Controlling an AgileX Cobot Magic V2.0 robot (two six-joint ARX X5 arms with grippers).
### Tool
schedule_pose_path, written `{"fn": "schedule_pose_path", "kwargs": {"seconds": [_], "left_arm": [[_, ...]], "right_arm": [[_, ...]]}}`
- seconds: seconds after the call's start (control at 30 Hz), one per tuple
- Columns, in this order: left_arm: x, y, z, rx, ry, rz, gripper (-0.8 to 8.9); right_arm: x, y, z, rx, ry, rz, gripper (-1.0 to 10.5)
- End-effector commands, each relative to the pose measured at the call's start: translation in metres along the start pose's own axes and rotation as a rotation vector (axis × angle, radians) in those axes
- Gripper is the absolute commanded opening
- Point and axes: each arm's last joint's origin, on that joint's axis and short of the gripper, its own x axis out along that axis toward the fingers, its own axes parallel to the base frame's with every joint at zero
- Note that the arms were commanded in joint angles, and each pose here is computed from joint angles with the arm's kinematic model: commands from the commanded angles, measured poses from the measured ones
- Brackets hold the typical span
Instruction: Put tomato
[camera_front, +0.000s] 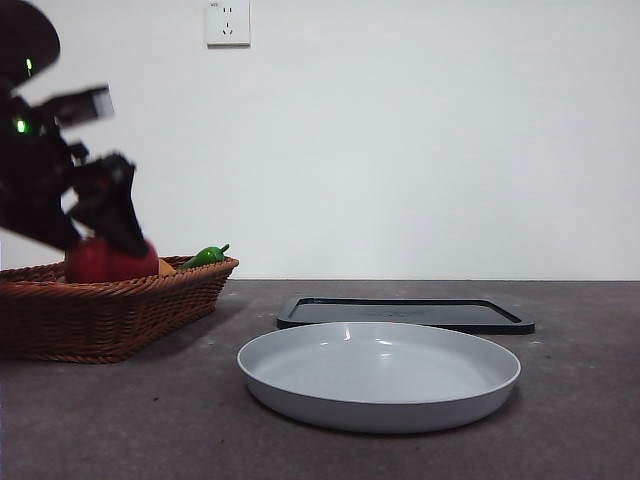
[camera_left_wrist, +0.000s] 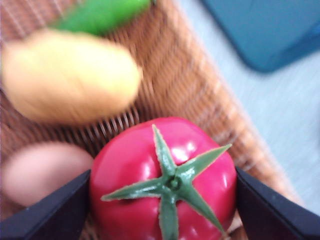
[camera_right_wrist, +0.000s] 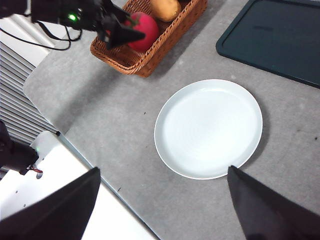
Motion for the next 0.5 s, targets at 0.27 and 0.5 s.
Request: {"fn": "schedule_pose_path", "kwargs": {"seconds": [0.27,0.5], "left_arm": [[-0.065,-0.036,0.041,0.026,-0.264,-0.101,3.06],[-0.067,-0.086,0.047,0.112,-0.281,-0.272,3.06]], "right_arm": [[-0.003,0.003,0.004,-0.026,-0.014,0.006,4.1],[-0.003,0.003,0.004,-0.025,-0.013,0.006,4.1]]}}
